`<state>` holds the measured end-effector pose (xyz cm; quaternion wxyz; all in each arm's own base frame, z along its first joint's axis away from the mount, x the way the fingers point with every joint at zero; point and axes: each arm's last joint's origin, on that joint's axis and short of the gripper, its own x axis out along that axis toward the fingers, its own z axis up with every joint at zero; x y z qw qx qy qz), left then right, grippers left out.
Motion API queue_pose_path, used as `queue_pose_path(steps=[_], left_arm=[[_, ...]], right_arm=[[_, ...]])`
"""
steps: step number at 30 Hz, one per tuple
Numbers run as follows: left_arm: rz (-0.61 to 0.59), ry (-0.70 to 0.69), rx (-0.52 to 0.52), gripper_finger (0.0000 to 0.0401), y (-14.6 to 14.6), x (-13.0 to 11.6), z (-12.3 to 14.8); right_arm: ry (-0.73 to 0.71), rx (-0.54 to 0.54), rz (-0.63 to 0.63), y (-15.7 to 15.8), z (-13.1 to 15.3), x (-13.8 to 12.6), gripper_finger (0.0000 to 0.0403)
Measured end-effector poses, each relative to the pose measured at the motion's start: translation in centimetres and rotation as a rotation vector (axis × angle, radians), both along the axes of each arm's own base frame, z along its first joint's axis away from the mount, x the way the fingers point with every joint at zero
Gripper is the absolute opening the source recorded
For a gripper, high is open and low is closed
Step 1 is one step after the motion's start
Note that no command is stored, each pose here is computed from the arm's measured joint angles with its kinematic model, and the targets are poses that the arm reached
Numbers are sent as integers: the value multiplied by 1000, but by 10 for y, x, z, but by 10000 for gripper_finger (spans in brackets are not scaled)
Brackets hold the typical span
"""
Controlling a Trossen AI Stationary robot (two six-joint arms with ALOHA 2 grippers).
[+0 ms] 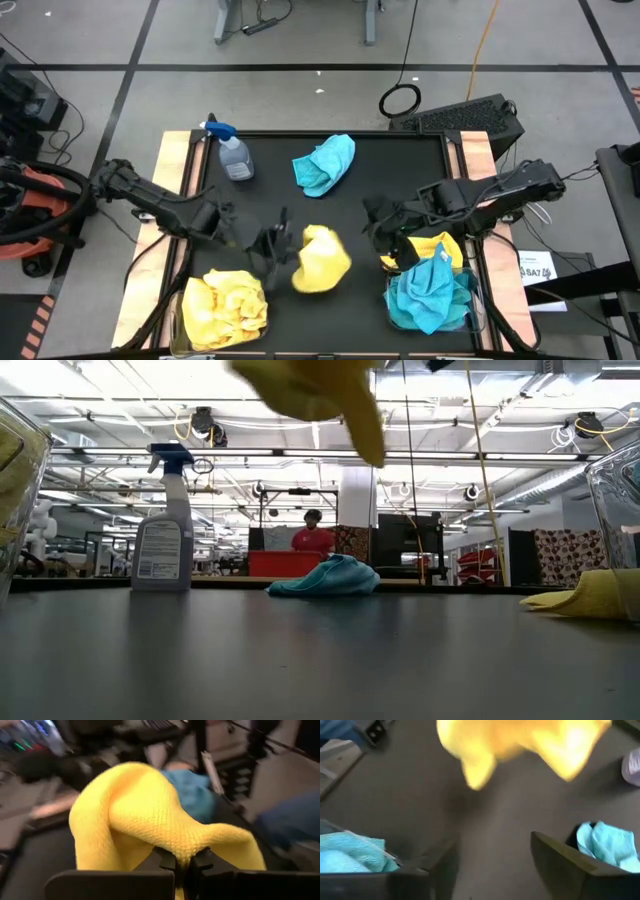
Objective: Sort microfiber towel by color & place in baskets
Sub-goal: Put the yellow towel into the left transparent bin
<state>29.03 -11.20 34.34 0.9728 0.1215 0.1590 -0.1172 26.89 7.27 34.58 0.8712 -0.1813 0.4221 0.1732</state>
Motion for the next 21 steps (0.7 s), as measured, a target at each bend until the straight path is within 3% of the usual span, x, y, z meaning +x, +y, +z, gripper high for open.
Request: queue_pose_path(steps=[3,6,15,21], left_arm=[[-31,85,-49,3,-14,-16,-1],[-58,135,-118,3,-28,-33,1],[-158,270,-304,8,-67,-86,9],[-43,548,-404,10,-77,-119,-6]], right_arm=[[17,5,-47,-1,-2,1,270],[17,11,-57,-1,-1,0,276],[22,18,-60,-1,-1,-1,241],[26,30,-67,-1,-1,-2,225]])
